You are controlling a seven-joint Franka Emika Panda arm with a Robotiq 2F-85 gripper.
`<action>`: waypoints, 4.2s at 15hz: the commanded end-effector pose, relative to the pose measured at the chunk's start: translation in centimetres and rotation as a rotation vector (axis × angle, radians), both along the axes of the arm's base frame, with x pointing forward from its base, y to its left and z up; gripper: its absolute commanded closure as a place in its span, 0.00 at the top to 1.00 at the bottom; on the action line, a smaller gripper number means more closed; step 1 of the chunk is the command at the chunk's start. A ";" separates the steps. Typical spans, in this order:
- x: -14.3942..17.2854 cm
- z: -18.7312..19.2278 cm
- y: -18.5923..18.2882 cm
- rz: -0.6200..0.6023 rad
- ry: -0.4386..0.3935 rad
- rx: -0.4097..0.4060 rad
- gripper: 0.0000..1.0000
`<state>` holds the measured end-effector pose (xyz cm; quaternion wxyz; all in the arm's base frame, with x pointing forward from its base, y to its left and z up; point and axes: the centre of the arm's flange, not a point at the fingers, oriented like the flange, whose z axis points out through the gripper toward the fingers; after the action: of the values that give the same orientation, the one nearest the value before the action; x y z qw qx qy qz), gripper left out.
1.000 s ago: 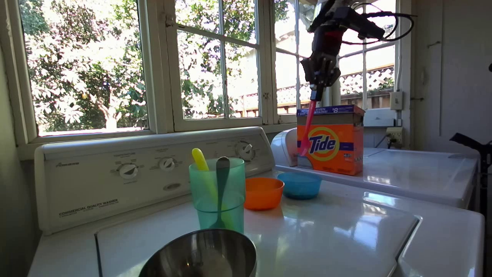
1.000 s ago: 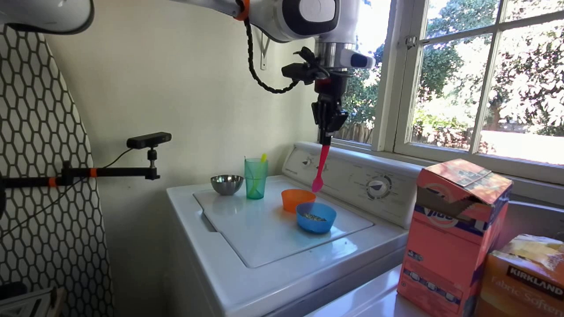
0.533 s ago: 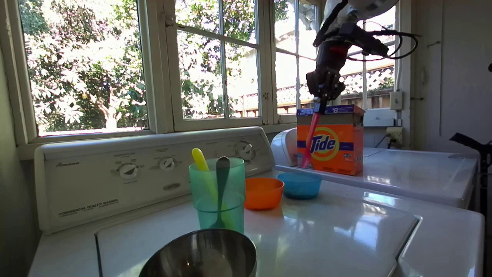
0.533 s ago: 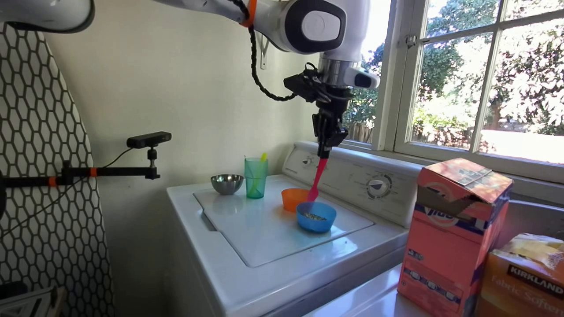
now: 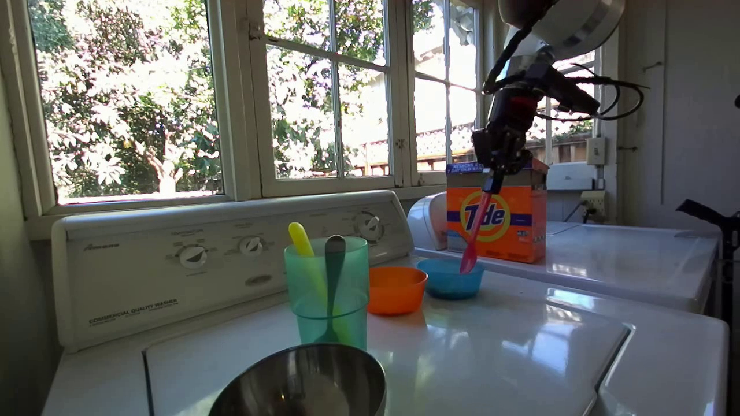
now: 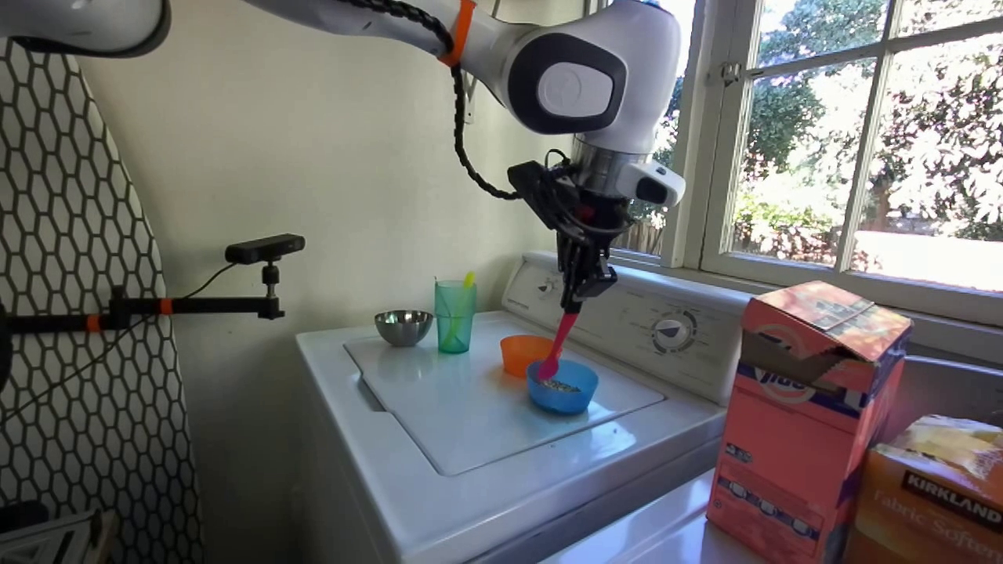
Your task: Remove the blue bowl from the orange bowl and use the pink spoon to put some of the contents of the blue bowl into the orange bowl
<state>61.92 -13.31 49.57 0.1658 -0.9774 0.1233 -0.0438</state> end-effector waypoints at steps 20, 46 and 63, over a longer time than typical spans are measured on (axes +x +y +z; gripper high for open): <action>-0.5 -4.9 0.1 -0.137 -0.054 0.140 0.02; -2.8 -4.0 -5.1 -0.124 -0.112 0.268 0.02; -3.4 -7.0 -7.1 -0.146 -0.066 0.197 0.02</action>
<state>58.84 -20.53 44.42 0.2593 -0.9428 0.1970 -0.0719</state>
